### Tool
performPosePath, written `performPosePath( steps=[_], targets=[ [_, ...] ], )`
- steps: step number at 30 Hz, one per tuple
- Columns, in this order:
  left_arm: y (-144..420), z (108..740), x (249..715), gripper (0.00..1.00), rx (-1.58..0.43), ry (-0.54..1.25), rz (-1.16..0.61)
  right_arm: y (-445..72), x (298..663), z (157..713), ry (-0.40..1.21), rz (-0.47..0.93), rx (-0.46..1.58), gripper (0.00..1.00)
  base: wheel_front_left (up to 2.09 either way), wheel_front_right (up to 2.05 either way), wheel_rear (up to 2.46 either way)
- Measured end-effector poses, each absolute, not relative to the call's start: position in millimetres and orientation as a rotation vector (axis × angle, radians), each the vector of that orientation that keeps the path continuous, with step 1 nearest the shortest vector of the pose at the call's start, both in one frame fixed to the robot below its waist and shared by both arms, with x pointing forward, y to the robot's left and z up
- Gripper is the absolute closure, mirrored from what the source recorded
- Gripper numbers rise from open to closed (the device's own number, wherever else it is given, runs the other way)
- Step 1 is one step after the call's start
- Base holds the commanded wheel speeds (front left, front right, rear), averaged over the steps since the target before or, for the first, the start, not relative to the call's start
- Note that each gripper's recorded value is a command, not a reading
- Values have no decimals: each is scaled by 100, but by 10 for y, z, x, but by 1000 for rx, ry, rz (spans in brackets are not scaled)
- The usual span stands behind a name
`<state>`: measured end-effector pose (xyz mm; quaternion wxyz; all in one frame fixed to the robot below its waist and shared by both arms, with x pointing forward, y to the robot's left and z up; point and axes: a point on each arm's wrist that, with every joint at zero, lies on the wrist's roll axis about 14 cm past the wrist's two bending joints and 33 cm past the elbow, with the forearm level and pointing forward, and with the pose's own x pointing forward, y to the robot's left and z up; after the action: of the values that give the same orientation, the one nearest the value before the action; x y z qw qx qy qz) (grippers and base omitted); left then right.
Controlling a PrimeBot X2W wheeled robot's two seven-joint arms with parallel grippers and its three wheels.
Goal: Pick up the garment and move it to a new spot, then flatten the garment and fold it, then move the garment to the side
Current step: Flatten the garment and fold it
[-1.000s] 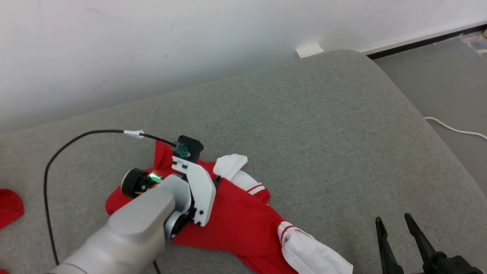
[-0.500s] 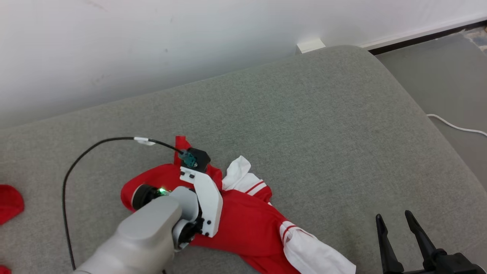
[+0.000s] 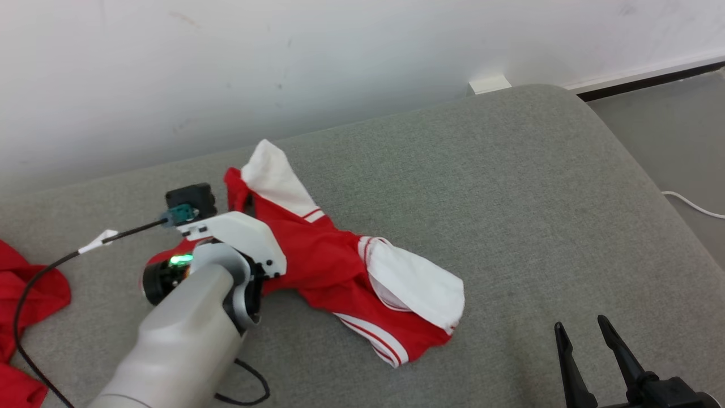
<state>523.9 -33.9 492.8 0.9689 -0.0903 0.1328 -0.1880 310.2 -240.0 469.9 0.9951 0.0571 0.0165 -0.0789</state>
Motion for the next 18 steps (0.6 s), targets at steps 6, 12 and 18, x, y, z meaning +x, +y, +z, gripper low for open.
performPosePath(
  steps=[6, 12, 18],
  targets=[
    [47, 5023, 5401, 100, -235, 235, -217, -2386, 3108, 4707, 31, -148, 111, 0, 0, 0, 0],
    [-202, 4711, 5045, 0, -214, 299, -320, -2376, 3094, 4705, 30, -144, 112, 0, 0, 0, 0],
    [-773, 4941, 4749, 0, -155, 211, -578, -2391, 3067, 4694, 31, -152, 119, 0, 0, 0, 0]
  ],
)
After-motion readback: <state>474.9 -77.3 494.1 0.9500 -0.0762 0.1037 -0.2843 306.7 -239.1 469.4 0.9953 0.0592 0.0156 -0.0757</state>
